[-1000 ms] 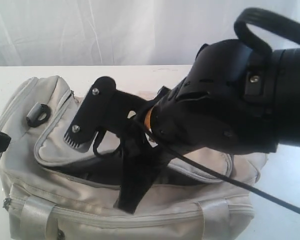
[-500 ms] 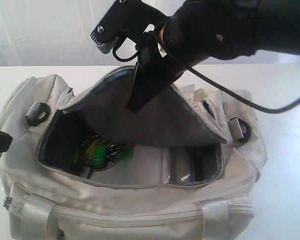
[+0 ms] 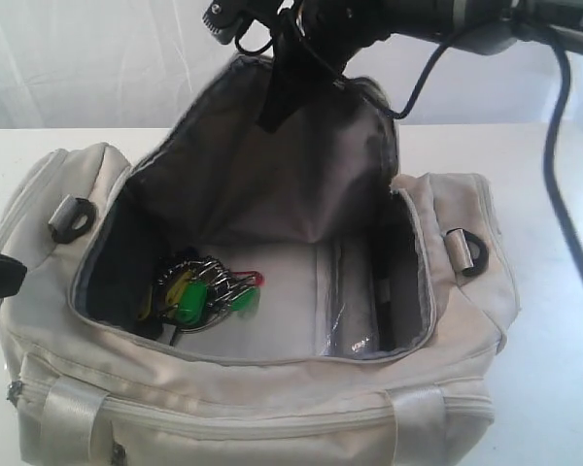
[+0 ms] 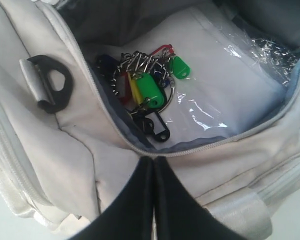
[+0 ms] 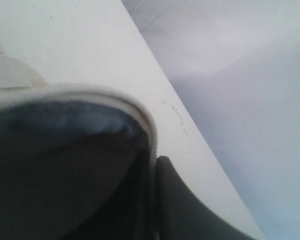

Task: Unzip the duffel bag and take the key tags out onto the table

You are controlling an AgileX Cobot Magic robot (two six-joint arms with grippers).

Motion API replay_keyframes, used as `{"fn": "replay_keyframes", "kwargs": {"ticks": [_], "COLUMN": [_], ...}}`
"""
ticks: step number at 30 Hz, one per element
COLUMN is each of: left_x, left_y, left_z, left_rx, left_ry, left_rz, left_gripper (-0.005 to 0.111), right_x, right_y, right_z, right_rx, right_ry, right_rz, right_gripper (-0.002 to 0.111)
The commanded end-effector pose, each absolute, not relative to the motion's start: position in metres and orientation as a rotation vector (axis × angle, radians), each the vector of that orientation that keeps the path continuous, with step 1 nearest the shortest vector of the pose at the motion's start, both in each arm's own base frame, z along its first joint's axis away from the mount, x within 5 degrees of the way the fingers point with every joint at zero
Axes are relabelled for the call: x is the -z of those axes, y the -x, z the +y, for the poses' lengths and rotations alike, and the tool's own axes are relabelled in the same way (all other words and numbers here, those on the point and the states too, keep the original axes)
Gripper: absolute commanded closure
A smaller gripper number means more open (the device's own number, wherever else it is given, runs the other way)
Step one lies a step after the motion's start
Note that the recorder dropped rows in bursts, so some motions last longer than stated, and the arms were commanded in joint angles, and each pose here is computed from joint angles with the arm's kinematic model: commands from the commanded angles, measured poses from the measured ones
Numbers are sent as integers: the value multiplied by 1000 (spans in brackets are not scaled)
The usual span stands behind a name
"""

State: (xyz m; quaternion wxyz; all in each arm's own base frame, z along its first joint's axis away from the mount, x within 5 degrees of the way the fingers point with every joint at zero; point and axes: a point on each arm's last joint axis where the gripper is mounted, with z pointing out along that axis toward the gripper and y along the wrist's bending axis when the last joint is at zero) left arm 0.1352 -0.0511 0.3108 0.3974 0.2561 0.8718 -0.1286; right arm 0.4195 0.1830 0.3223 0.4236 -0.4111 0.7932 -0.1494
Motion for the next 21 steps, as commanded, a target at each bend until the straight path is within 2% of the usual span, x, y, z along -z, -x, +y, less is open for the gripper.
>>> {"fn": "replay_keyframes", "kwargs": {"ticks": [1,6,8,11,12,14,19,21], "left_x": [-310,-310,-310,-310,-310,-310,-310,-311], "left_y": [-132,-131,-131,-131,-131,-131,-130,-130], "left_z": [-54,-55,-55,-55,-55,-55,-56,-57], "left_rx": [371,381,383,386,388,387,390,414], "left_ry": [-679,-689,-690,-690,-690,-694,-695,-699], "left_rz": [2196,2190,2192,2193,2193,2194,2196,2186], "left_gripper": [107,107,107,107,107,107,107,107], "right_x": [-312,-300,-302,-309,-316,-327,-354,-350], "right_y": [-447,-460,-460,-460,-459,-456,-440,-426], "right_z": [168,164,165,164,162,160,154,156], "right_rx": [368,343,336,308,300,286,213,89], "right_ry": [981,962,955,886,840,780,647,653], "right_rz": [2007,2016,1998,2016,2034,2030,2064,2183], "right_gripper": [108,108,101,80,58,46,57,66]}}
